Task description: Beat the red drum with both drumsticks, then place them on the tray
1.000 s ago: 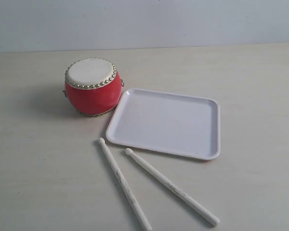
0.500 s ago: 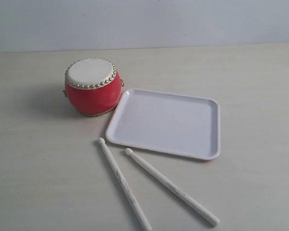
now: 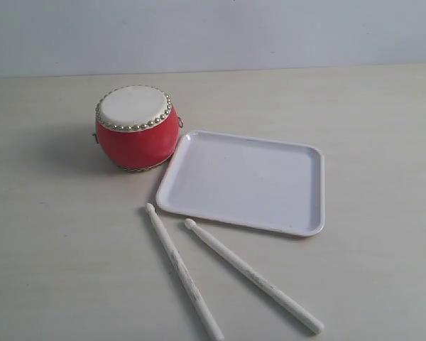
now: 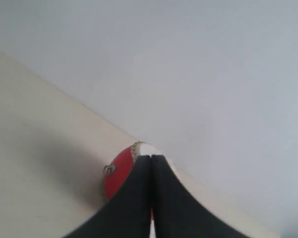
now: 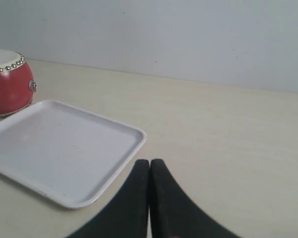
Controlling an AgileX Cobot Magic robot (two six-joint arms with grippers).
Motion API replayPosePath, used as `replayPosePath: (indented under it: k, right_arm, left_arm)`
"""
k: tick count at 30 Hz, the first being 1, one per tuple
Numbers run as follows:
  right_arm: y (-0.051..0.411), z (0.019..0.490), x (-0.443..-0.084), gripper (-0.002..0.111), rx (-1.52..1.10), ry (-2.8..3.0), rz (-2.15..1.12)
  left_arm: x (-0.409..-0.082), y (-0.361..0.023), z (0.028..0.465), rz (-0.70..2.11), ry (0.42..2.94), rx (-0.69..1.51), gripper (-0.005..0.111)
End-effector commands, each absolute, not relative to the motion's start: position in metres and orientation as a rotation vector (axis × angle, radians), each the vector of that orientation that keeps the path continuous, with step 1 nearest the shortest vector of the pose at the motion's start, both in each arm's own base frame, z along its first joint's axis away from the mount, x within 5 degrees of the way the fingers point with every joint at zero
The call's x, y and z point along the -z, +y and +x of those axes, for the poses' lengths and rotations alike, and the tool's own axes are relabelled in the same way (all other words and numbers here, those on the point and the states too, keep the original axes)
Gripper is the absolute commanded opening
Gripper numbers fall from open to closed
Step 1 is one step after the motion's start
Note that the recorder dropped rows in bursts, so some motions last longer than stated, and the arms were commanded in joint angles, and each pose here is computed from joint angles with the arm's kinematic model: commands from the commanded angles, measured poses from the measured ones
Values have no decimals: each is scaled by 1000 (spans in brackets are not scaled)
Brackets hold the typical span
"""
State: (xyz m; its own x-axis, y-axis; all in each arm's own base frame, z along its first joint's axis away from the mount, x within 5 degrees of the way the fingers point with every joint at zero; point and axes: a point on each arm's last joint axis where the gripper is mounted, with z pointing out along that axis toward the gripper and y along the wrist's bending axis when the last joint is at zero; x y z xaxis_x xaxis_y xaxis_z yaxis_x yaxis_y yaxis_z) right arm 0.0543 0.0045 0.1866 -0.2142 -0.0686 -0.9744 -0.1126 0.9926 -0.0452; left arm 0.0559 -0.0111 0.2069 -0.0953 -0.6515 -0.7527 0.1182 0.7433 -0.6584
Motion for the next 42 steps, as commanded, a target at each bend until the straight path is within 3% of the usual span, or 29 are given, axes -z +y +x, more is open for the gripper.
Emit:
replayPosePath:
  k: [1, 5, 13, 21, 28, 36, 42]
  right_arm:
    - [4, 54, -185, 0, -32, 1786, -132]
    - [4, 54, -185, 0, -32, 1786, -132]
    - [4, 54, -185, 0, -32, 1786, -132]
    - [4, 54, -185, 0, -32, 1786, -132]
    - [4, 54, -185, 0, -32, 1786, -132]
    - [4, 54, -185, 0, -32, 1786, -132]
    - [4, 54, -185, 0, -32, 1786, -132]
  left_arm:
    - [-206, -12, 55, -495, 1533, 745, 0]
    - [-215, -16, 53, -425, 1558, 744, 0]
    - [-302, -19, 32, -182, 1391, 661, 0]
    - [-371, -43, 50, 82, 1610, 725, 0]
    - [-374, -57, 100, 134, 1900, 823, 0]
    - [-338, -67, 140, 128, 2252, 887, 0]
    - [-335, -80, 150, 132, 2300, 818, 0]
